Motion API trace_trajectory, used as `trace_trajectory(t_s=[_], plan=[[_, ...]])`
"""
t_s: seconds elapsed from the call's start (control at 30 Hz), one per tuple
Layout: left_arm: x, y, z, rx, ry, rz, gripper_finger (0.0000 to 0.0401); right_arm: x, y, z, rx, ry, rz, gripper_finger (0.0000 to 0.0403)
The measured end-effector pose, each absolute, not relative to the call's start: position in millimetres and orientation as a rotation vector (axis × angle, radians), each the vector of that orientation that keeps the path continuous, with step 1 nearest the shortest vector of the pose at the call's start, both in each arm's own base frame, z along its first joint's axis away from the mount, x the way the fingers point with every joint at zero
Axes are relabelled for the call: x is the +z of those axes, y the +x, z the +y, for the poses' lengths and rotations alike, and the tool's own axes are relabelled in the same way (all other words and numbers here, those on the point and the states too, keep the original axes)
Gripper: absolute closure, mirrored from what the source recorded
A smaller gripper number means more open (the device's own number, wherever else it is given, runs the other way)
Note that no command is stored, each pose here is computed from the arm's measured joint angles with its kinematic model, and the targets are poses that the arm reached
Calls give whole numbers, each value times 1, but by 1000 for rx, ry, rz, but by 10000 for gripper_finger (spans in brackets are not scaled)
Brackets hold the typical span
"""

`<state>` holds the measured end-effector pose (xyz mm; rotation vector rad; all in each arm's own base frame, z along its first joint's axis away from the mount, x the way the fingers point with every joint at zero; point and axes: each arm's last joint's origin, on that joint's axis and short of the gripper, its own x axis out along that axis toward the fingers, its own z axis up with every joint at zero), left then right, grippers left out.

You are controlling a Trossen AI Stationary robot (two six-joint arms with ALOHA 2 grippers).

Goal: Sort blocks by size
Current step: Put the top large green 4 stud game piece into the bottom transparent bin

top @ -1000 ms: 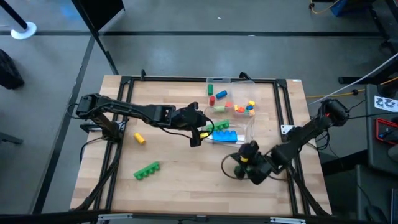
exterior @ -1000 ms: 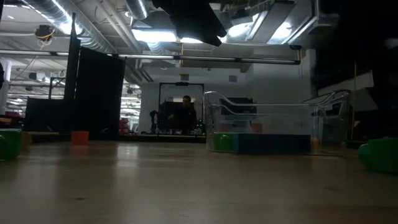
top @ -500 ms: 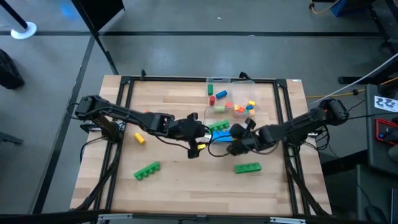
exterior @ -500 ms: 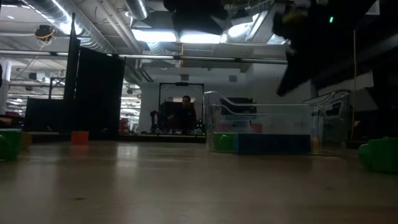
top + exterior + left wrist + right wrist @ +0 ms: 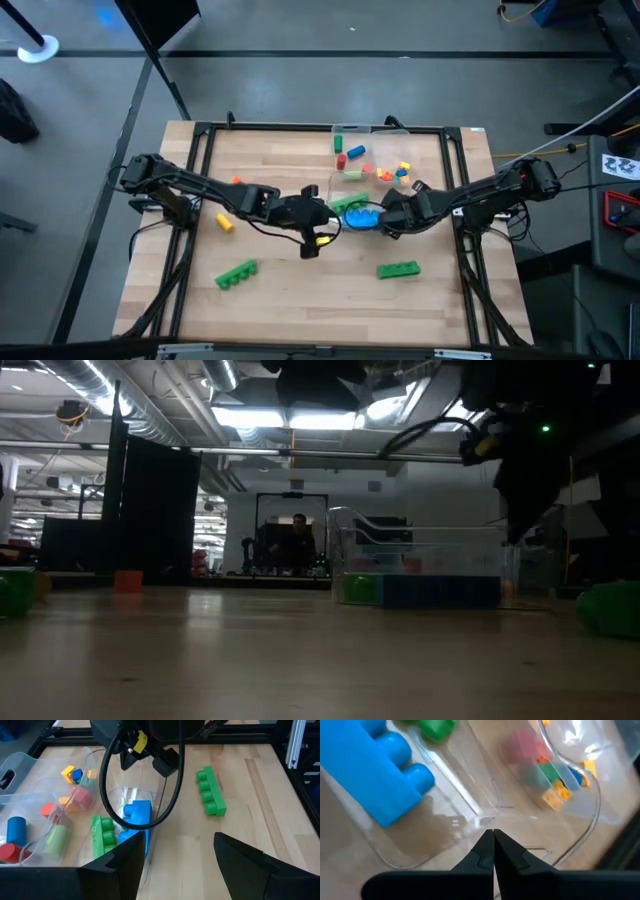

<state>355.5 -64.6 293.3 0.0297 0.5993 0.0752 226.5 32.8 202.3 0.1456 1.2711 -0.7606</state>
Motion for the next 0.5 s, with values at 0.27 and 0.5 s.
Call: trace_trajectory(t_s=[0.27,0.5], plan=[[293,356,-65,78,20,598,182,204,208,29,-871,91,1410,398],[287,369,-74,79,-106,528,182,206,210,29,-894,65,1358,398]])
